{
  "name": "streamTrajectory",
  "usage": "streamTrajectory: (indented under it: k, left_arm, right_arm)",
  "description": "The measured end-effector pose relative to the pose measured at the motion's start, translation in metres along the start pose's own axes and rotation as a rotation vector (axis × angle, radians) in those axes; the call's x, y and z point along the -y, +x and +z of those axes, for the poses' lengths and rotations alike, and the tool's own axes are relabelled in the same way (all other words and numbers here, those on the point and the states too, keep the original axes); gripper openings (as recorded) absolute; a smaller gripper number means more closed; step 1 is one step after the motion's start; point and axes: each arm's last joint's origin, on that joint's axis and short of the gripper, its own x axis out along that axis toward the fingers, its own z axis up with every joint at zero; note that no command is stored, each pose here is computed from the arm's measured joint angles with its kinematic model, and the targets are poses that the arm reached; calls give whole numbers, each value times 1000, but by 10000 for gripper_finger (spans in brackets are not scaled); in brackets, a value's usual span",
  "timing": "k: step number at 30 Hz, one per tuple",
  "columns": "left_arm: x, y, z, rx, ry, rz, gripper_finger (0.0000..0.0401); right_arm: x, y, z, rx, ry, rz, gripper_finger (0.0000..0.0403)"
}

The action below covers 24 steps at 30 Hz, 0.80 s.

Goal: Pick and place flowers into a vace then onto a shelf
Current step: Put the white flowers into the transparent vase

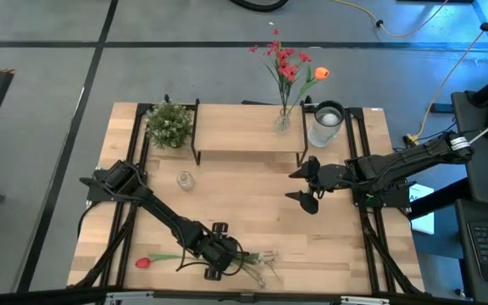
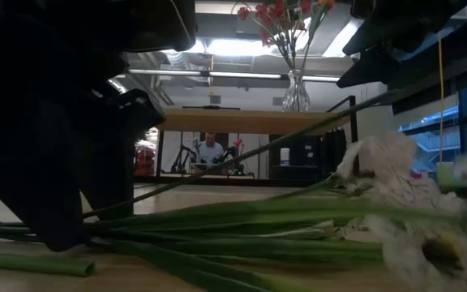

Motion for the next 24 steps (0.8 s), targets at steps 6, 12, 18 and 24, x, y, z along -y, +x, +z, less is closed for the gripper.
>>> streamTrajectory:
  k: [6,12,18,24]
  left_arm:
    - [-1,1,0,-4,2,7,146]
    - [-1,1,-2,-20,29,-3,94]
    - [0,1,-3,-12,44,26,68]
    - [1,0,-2,2,26,18,19]
  right_arm:
    - [0,0,0,0,-2,0,353]
    - [0,0,0,0,-26,0,353]
    - [1,0,-2,-23,-33,-11,353]
    - [3,0,-5,-52,-38,-27,353]
